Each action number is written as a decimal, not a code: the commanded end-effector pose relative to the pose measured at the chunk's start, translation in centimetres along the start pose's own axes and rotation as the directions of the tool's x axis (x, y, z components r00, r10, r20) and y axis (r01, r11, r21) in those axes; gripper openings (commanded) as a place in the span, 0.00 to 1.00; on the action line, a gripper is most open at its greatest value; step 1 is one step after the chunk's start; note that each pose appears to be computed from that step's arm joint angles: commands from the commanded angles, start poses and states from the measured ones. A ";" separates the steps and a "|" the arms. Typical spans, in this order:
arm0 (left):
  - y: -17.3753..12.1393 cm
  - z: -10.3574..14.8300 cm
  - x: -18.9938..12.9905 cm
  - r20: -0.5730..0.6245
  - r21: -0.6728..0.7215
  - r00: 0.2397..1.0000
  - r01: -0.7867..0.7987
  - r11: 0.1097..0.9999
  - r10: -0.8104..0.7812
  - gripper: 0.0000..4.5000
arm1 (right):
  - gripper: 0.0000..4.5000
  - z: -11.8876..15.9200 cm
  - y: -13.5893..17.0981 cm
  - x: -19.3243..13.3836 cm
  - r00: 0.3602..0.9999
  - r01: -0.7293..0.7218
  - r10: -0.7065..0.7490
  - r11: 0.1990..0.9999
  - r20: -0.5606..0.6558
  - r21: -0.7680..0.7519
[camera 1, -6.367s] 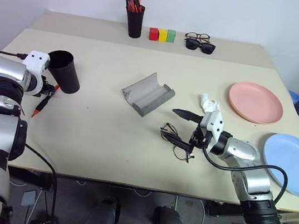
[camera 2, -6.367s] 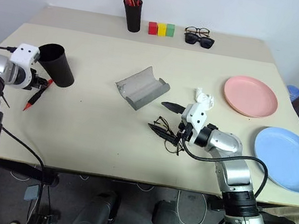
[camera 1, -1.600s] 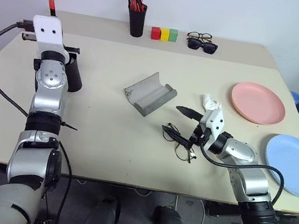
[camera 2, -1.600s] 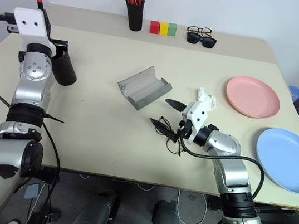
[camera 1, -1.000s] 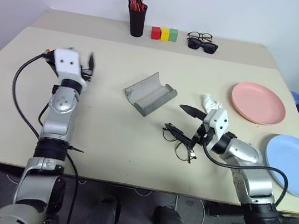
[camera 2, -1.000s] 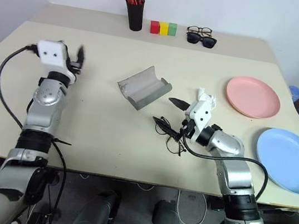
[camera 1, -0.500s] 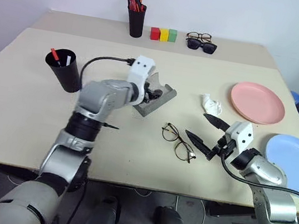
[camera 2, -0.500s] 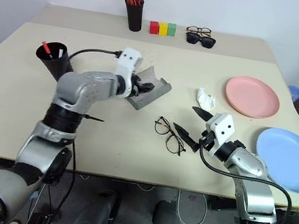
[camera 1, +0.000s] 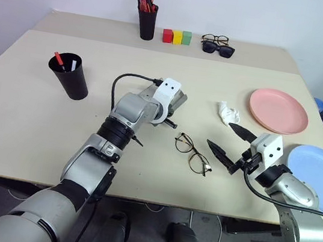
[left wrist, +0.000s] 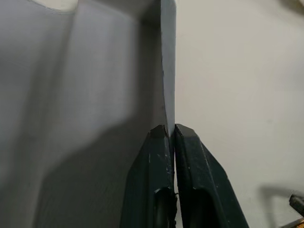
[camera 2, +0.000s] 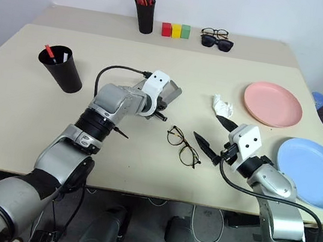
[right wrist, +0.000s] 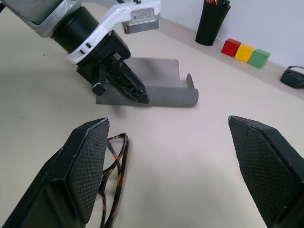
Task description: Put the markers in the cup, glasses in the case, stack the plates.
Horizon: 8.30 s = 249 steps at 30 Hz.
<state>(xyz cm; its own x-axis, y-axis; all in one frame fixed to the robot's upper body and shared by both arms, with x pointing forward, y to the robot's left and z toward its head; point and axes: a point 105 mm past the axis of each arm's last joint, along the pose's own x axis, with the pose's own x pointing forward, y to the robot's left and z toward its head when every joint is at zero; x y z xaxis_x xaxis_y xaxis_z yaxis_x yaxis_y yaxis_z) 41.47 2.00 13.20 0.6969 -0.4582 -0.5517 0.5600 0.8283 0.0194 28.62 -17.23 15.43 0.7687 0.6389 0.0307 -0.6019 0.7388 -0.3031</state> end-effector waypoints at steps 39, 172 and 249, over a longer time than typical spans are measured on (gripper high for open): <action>-0.4 -6.9 -10.6 -0.429 0.547 0.675 0.723 0.422 -0.600 0.02 | 0.91 0.5 -0.1 -1.8 0.999 0.042 -0.042 0.998 0.006 -0.043; 2.1 -5.2 -17.5 0.110 0.589 0.880 0.317 0.743 -0.463 0.99 | 0.91 -4.8 1.3 -2.9 0.907 -0.277 0.345 0.921 -0.242 0.275; 4.6 -8.3 -20.6 0.369 0.408 0.820 0.280 0.869 -0.437 1.00 | 0.01 2.5 1.4 9.2 0.850 -0.524 0.526 0.848 0.009 -0.079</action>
<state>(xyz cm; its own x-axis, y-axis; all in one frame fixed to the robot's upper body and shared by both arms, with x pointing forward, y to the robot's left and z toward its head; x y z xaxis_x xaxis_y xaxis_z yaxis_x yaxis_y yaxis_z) 26.01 18.03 16.35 0.5100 -0.8382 -0.1930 0.8580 0.4800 0.1826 33.75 -9.75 17.69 0.3392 0.9317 -0.1298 -0.9123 0.2921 -0.2871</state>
